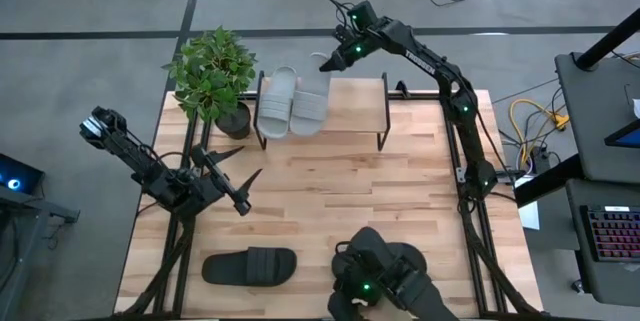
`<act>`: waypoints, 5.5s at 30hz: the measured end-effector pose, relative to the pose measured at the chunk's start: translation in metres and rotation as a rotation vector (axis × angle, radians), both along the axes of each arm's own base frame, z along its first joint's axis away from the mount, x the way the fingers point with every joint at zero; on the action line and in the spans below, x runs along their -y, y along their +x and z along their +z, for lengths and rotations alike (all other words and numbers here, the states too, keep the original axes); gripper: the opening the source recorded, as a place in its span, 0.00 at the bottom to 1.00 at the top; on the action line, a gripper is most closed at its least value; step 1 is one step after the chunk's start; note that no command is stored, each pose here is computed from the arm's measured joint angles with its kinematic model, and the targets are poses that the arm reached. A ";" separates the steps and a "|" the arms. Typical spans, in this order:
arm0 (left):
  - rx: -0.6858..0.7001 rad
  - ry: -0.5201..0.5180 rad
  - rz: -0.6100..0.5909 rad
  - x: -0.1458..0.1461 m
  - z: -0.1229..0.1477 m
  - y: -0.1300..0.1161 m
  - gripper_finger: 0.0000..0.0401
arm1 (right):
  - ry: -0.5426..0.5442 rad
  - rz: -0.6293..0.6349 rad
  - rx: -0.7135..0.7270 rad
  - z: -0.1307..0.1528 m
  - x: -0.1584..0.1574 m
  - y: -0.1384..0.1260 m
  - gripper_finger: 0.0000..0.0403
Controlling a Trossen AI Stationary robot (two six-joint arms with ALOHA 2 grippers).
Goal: Pick and place slides into the shelf
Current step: Put the grey slipper on the shelf, then put the right black slipper on the shelf
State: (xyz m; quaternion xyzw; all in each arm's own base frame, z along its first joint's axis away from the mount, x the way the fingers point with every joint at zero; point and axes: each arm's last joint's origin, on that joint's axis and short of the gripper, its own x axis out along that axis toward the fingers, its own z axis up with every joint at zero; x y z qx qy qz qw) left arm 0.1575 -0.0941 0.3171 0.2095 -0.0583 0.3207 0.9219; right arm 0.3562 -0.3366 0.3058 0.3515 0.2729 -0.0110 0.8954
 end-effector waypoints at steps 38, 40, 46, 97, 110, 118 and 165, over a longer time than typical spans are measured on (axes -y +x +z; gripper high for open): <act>-0.009 0.017 -0.009 0.004 -0.002 0.004 0.71 | -0.374 -0.205 -0.208 0.027 0.006 -0.011 0.49; -0.009 0.017 -0.009 0.004 -0.002 0.004 0.71 | -0.393 -0.218 -0.222 0.030 0.005 -0.013 0.49; -0.010 0.016 -0.007 0.003 -0.002 0.004 0.71 | -0.379 -0.194 -0.244 0.044 -0.011 -0.018 0.48; -0.018 0.007 0.008 0.002 -0.001 0.002 0.71 | -0.586 0.101 -0.437 -0.013 -0.077 0.030 0.03; -0.017 0.008 0.006 0.002 -0.001 0.002 0.71 | -0.602 0.119 -0.430 -0.017 -0.073 0.031 0.03; -0.017 0.008 0.007 0.002 -0.001 0.002 0.71 | -0.595 0.125 -0.455 -0.017 -0.075 0.028 0.03; -0.035 0.026 0.009 0.003 -0.004 0.004 0.71 | -0.881 0.118 0.741 0.015 -0.341 -0.145 0.03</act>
